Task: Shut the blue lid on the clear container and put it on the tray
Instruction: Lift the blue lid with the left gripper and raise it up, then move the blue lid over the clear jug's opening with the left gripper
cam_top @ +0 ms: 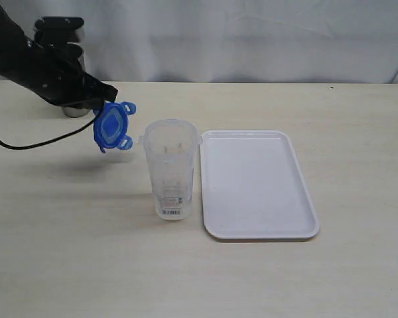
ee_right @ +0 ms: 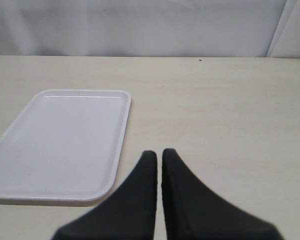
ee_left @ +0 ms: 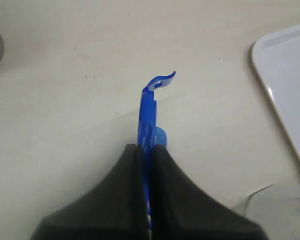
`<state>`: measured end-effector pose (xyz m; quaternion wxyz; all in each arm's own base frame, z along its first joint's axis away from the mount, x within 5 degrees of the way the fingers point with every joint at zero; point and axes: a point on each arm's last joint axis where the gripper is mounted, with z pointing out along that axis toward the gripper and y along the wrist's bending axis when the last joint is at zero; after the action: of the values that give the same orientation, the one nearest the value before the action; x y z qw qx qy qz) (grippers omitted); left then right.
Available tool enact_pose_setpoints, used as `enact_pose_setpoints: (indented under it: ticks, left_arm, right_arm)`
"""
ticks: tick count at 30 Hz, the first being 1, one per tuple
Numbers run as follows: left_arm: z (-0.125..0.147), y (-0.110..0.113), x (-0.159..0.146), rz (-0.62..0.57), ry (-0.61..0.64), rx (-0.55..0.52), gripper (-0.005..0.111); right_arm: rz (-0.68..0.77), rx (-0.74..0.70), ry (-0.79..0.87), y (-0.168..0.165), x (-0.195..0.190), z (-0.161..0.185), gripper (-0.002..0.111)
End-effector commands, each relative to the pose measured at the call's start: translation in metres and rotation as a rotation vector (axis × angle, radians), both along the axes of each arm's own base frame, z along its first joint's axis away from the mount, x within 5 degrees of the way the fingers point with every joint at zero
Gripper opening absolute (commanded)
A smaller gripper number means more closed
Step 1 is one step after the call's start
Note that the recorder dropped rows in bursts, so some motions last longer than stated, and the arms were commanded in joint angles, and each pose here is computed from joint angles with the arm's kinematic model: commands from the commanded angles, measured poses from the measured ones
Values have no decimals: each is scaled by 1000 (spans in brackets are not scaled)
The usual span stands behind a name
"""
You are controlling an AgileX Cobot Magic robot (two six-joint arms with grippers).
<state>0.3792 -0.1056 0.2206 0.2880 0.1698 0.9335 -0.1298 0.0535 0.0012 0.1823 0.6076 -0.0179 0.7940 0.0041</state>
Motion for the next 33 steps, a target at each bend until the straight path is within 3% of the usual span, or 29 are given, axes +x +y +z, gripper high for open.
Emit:
enact_pose_setpoints:
  ticks: [1, 4, 6, 10, 14, 19, 26, 33]
  left_arm:
    - [48, 3, -15, -38, -145, 7, 0]
    - [75, 2, -27, -112, -258, 52, 0]
    - [101, -10, -41, -208, -393, 113, 0]
    - [121, -37, -60, -333, -545, 204, 0]
    - [122, -65, -75, -465, -594, 271, 0]
    - [121, -82, -85, -546, -617, 309, 0]
    - [125, -90, -95, -543, -660, 473, 0]
    - [123, -117, -119, -621, -721, 608, 0]
  right_arm:
    - [-3, 3, -6, 0, 0, 0, 4]
    - [-3, 3, -6, 0, 0, 0, 4]
    - [-3, 3, -6, 0, 0, 0, 4]
    - [-3, 3, -6, 0, 0, 0, 4]
    - [-3, 3, -6, 0, 0, 0, 4]
    - [-3, 3, -6, 0, 0, 0, 4]
    - [-3, 3, -6, 0, 0, 0, 4]
    - [-3, 3, -6, 0, 0, 0, 4]
